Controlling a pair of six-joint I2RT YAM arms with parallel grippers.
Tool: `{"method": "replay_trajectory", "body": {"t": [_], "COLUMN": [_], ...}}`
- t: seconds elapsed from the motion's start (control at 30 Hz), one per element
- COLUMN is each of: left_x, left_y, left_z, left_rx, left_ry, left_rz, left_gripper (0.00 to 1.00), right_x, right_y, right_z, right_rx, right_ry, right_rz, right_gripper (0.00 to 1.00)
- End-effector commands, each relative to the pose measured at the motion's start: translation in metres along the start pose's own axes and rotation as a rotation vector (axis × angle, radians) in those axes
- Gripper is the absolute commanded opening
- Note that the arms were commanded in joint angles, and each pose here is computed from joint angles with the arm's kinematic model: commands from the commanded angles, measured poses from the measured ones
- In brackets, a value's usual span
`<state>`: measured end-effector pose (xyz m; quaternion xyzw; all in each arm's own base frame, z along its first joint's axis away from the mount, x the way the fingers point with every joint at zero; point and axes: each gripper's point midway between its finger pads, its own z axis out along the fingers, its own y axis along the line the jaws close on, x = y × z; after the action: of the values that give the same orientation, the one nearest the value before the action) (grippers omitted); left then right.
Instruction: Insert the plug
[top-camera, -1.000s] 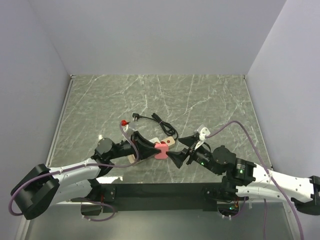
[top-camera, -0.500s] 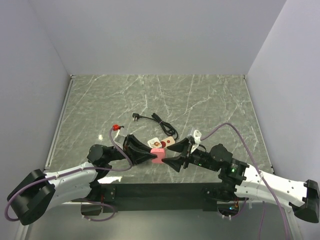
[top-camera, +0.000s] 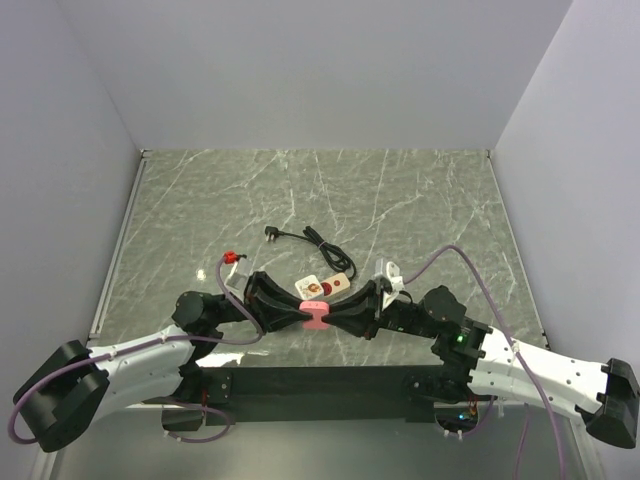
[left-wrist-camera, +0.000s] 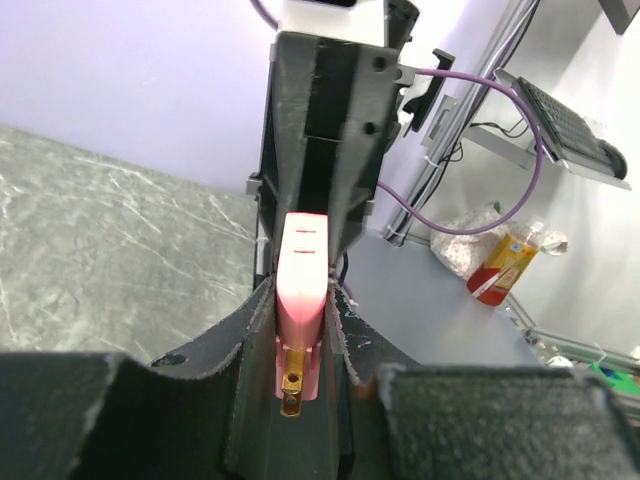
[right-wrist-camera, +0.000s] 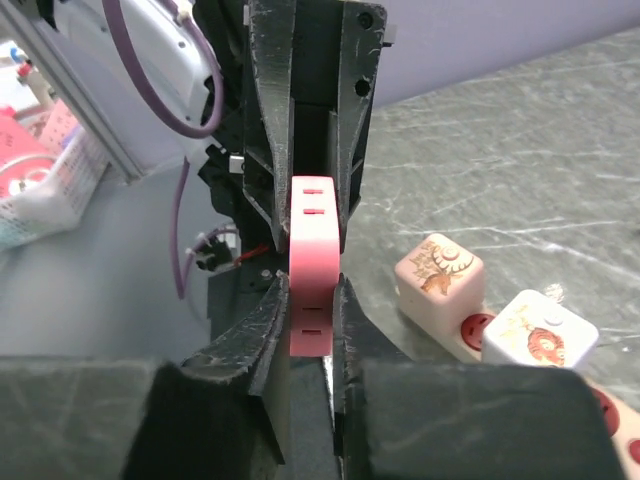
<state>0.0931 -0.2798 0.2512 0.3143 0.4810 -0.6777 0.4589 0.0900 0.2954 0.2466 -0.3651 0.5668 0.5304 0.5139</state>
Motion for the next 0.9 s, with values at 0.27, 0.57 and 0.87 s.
{"method": "replay_trajectory", "body": {"t": [0.27,0.57,0.87], "left_x": [-0.009,-0.013,-0.013], "left_y": [-0.003,0.035,0.095], "left_z": [0.004,-0.005,-0.052], "left_rx": [0.027,-0.213,-0.642], "left_ry": [-0.032,-0.072,-0.163], "left_rz": [0.03,0.038,0.004], "left_gripper": [0.01,1.0,1.0], "right_x": [-0.004,-0.015,-0.035], "right_y": [0.012,-0.033,-0.074], "right_z": [0.007,-0.007,-0.032], "right_rx": [-0.094,0.181,0.442], "right_ry": [-0.026,0.018,0.047], "right_rz": [-0.011,-0.041,-0.083], "right_gripper": [0.0,0.0,0.0]}}
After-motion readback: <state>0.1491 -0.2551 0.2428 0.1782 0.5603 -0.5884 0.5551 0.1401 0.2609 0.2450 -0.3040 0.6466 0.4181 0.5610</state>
